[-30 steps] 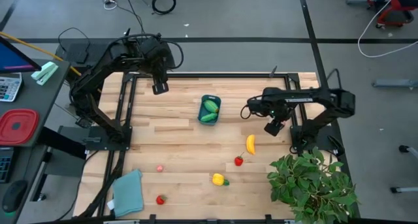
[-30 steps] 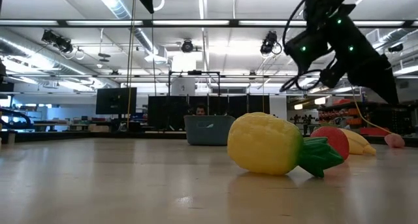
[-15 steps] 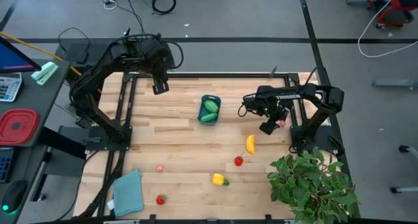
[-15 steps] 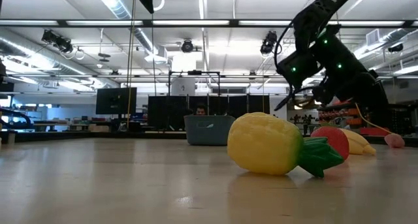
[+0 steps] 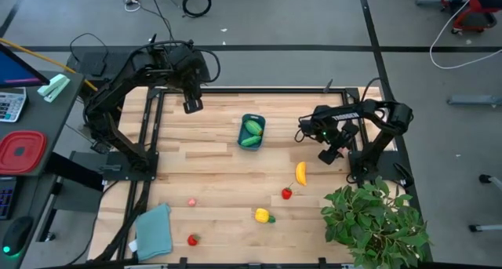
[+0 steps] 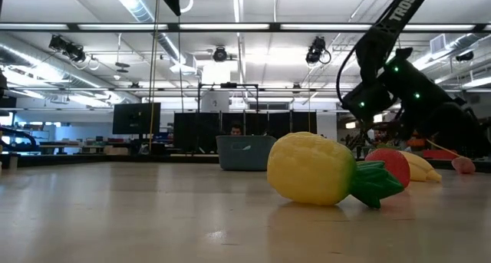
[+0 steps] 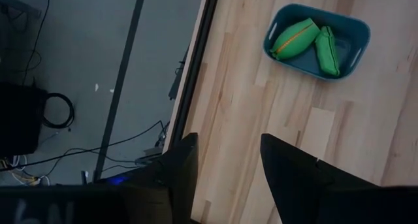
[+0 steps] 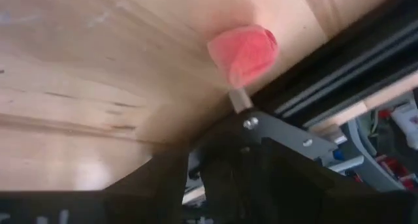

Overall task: Pick and placing Produce into tupperware
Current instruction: Put the top pink peach into the blue bin

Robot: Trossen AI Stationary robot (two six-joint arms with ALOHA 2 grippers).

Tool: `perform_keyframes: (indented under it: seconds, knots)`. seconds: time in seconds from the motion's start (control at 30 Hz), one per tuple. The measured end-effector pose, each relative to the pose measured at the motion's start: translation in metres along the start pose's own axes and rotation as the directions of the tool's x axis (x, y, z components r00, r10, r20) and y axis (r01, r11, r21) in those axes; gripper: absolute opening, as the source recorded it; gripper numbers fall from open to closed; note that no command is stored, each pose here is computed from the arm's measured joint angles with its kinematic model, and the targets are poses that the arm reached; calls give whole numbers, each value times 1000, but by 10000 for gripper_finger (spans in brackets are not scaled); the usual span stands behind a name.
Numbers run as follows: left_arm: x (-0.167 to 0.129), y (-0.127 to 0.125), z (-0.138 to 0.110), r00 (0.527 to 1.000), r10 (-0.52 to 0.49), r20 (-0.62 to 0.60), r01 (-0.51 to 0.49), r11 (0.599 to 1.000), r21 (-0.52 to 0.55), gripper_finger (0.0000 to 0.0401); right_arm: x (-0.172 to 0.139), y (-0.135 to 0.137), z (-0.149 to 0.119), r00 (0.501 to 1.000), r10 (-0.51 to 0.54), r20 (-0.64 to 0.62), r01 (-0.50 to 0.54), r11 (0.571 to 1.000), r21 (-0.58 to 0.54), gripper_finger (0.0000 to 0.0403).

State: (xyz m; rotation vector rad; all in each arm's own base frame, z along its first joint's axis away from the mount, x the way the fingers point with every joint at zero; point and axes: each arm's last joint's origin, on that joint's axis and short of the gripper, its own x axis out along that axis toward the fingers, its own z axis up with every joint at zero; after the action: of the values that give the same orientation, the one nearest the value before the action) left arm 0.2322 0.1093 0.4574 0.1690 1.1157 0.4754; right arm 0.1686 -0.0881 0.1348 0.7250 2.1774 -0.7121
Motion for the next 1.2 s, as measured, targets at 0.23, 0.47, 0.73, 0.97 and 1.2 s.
perform_keyframes:
  seconds: [0.23, 0.47, 0.73, 0.97, 1.2]
  knots:
    - [0, 0, 0, 1000, 0, 0, 0, 1000, 1, 174, -6, 3, 9, 995, 15, 101, -13, 1000, -19, 199]
    - [0, 0, 0, 1000, 0, 0, 0, 1000, 1, 172, -2, 2, 8, 996, 8, 91, -5, 1000, -28, 199]
    - [0, 0, 0, 1000, 0, 0, 0, 1000, 0, 172, -3, 2, 13, 988, -25, 149, 29, 999, -20, 199]
    - [0, 0, 0, 1000, 0, 0, 0, 1000, 0, 172, -3, 1, 13, 985, -56, 166, 57, 998, -4, 199]
    - [0, 0, 0, 1000, 0, 1, 0, 1000, 0, 173, -3, -2, 15, 983, -68, 172, 66, 998, 18, 199]
